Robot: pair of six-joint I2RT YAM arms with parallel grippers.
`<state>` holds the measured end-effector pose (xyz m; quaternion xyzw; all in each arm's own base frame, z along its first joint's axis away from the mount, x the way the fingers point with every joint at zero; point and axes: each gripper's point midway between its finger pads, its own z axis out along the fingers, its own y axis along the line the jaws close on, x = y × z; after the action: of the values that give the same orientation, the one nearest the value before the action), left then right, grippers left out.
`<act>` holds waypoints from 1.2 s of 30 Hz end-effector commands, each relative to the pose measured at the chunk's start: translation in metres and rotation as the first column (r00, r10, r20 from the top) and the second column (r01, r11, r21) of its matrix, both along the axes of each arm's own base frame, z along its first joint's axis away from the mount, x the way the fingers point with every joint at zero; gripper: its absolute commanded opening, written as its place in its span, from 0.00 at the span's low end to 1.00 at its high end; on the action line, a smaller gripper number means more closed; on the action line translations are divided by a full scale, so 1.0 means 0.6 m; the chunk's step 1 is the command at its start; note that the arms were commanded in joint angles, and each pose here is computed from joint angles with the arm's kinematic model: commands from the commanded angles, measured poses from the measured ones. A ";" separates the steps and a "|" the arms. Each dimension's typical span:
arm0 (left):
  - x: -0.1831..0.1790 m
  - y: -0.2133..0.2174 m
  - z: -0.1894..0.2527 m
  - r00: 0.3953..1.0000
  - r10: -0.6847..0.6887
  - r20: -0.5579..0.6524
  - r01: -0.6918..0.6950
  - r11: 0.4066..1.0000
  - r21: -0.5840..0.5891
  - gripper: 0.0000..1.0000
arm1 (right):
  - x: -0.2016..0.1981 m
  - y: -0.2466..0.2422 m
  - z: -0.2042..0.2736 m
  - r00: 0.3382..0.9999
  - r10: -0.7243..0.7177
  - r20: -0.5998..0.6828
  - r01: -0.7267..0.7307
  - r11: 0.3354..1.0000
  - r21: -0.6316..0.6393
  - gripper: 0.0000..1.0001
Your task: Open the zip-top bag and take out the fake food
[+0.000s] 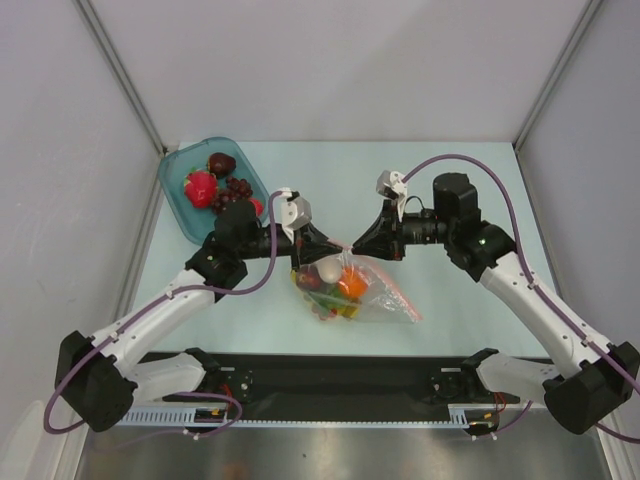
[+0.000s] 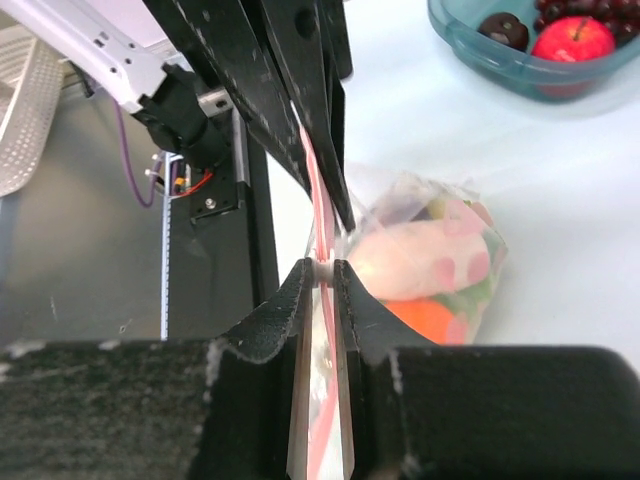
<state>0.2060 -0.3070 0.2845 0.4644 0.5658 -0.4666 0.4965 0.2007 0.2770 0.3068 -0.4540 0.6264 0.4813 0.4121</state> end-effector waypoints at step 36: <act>0.185 0.132 0.060 0.728 0.644 0.234 -0.628 0.764 -0.150 0.00 | -0.035 -0.100 0.013 0.918 -0.397 0.001 0.391 0.903 -0.177 0.02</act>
<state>0.3246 -0.2233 0.2927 0.2366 0.6825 -0.1995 0.6621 0.1957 0.2236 0.3002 -0.3449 0.7533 0.3356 0.4482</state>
